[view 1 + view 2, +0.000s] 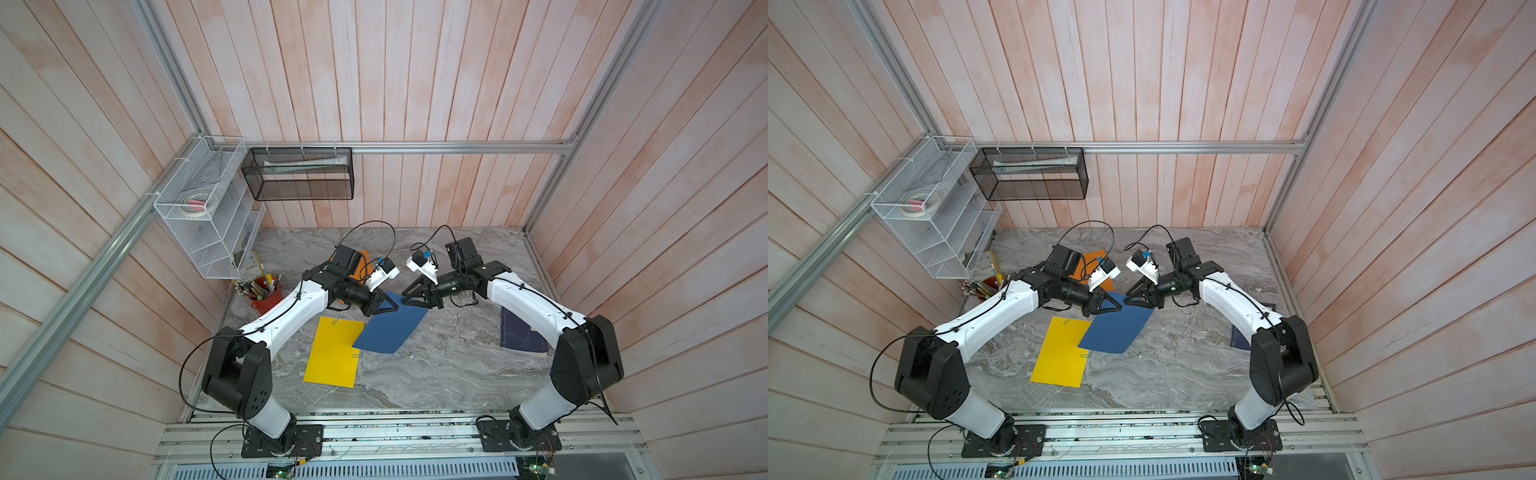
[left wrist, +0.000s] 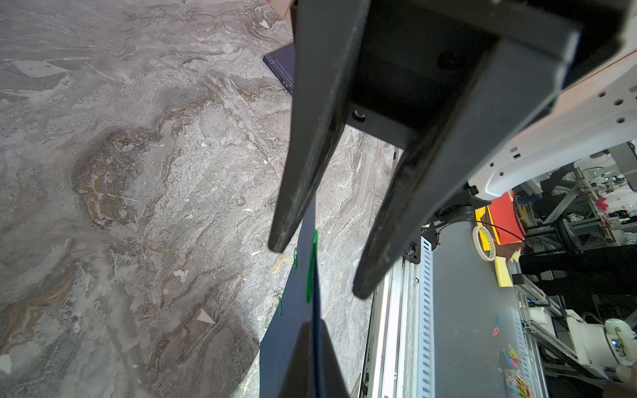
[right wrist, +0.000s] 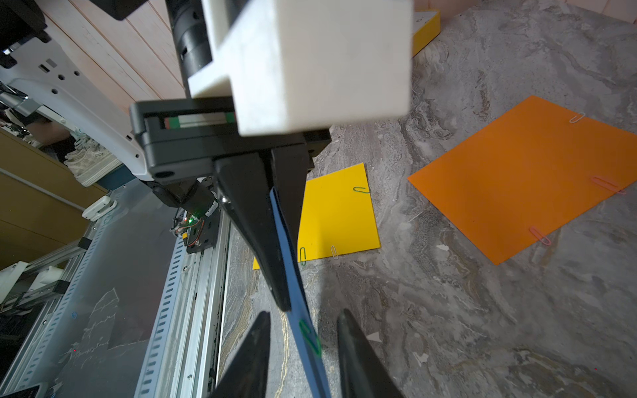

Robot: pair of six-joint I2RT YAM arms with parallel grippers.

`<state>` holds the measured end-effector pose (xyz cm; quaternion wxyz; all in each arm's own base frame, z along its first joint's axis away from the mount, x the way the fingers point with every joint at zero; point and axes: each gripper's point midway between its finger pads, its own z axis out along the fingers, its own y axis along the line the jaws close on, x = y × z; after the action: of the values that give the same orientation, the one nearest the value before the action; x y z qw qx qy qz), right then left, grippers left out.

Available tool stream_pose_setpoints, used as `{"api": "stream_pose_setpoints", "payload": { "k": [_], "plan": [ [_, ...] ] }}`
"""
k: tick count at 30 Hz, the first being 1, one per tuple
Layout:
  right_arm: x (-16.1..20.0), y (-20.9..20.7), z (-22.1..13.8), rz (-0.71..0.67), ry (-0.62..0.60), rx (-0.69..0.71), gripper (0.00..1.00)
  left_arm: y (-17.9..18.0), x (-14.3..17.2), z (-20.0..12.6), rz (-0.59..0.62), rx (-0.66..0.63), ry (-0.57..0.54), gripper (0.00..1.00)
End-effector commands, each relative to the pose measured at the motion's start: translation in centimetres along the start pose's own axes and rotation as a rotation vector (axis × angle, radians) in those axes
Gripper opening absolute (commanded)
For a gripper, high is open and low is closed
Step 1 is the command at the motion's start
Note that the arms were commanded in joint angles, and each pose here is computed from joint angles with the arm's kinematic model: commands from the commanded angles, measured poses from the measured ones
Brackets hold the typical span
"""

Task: Unclip the paperclips from the documents
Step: Pick up the document from the center of the board, then remove the paper clip from the document.

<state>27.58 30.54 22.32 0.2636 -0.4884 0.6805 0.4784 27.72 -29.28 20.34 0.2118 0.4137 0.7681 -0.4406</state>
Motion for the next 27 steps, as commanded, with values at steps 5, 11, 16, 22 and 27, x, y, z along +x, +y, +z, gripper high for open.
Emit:
{"api": "stream_pose_setpoints", "payload": {
  "k": [5, 11, 16, 22, 27],
  "plan": [
    [-0.17, 0.74, 0.25, 0.006, -0.001, -0.049, 0.26, -0.93, -0.62, -0.66, 0.034, 0.026, -0.017, 0.00],
    [-0.05, 0.86, 0.32, 0.010, 0.000, -0.057, 0.18, -0.99, -0.56, -0.69, 0.037, 0.026, -0.017, 0.00],
    [0.00, 1.00, 0.30, 0.010, 0.001, -0.061, 0.11, -0.98, -0.56, -0.70, 0.041, 0.023, -0.016, 0.00],
    [-0.01, 1.08, 0.22, 0.011, 0.001, -0.059, 0.04, -0.91, -0.43, -0.74, 0.039, 0.016, -0.014, 0.00],
    [-0.04, 1.13, 0.20, 0.011, 0.001, -0.058, 0.02, -0.94, -0.32, -0.79, 0.038, 0.012, -0.013, 0.00]
  ]
}}
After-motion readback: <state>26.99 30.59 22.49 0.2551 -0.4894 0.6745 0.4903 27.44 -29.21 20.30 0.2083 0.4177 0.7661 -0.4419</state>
